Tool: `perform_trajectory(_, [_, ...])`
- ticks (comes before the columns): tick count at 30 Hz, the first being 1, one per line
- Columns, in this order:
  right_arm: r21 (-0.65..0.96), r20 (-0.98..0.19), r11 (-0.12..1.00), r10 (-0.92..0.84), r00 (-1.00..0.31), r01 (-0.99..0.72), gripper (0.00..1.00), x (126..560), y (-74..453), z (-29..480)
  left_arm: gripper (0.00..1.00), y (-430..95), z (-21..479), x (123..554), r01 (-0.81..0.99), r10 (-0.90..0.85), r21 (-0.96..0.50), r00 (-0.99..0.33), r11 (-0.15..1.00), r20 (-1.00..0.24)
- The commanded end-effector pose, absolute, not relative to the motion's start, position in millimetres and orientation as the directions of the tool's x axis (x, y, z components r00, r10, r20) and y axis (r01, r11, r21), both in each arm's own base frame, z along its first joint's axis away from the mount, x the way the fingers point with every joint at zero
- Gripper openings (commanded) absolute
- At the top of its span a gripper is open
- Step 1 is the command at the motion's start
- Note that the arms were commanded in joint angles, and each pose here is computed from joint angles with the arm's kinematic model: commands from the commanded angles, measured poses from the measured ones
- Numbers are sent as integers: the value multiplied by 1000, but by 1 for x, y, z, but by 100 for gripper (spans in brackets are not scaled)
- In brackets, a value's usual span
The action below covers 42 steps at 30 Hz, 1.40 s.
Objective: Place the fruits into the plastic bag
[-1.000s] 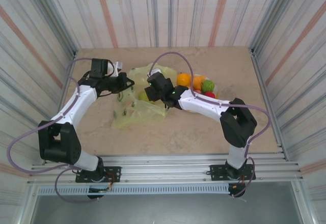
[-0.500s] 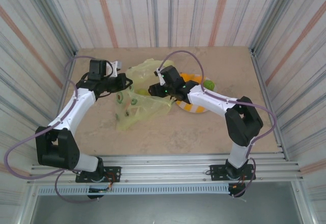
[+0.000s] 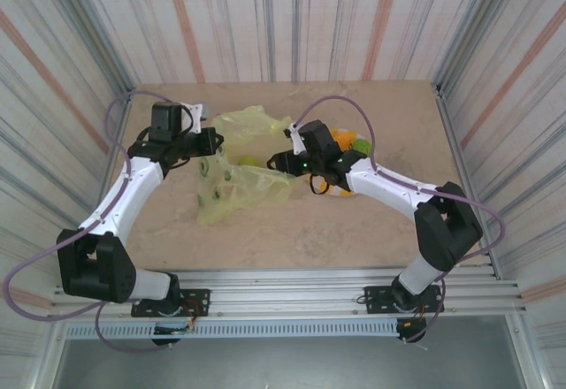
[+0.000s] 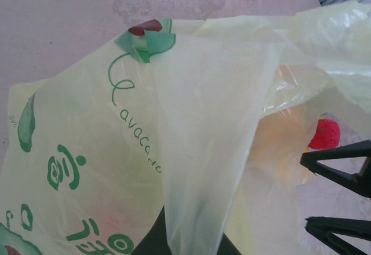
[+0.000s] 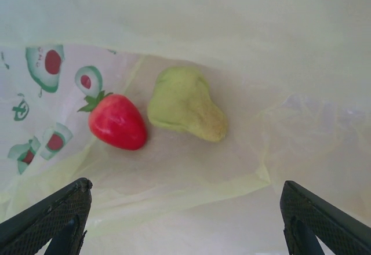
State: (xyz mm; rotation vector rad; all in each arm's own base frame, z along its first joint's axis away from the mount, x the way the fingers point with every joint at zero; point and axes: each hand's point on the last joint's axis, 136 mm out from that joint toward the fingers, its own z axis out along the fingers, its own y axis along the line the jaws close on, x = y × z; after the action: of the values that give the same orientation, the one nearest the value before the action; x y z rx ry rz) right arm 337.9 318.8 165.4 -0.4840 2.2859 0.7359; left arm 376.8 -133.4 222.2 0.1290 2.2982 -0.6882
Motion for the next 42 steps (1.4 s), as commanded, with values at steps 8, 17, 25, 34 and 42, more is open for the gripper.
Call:
perform_trajectory(8, [275, -765, 792, -164, -623, -546, 87, 306, 265, 195, 0, -125, 213, 382, 166, -184, -514, -807, 842, -562])
perform_trajectory(17, [215, -795, 924, -23, -606, -317, 92, 302, 173, 203, 0, -114, 214, 386, 126, -240, -551, -804, 825, -544])
perform_trajectory(25, [47, -663, 998, 55, -746, 32, 96, 331, 74, 149, 0, -117, 215, 384, 127, -247, -565, -806, 815, -538])
perform_trajectory(34, [-14, -499, 995, 78, -863, 99, 92, 350, 61, 96, 0, -117, 218, 382, 128, -255, -573, -803, 809, -539])
perform_trajectory(42, [-23, -445, 994, 87, -891, 109, 86, 368, 63, 75, 0, -118, 220, 382, 128, -259, -578, -802, 806, -538])
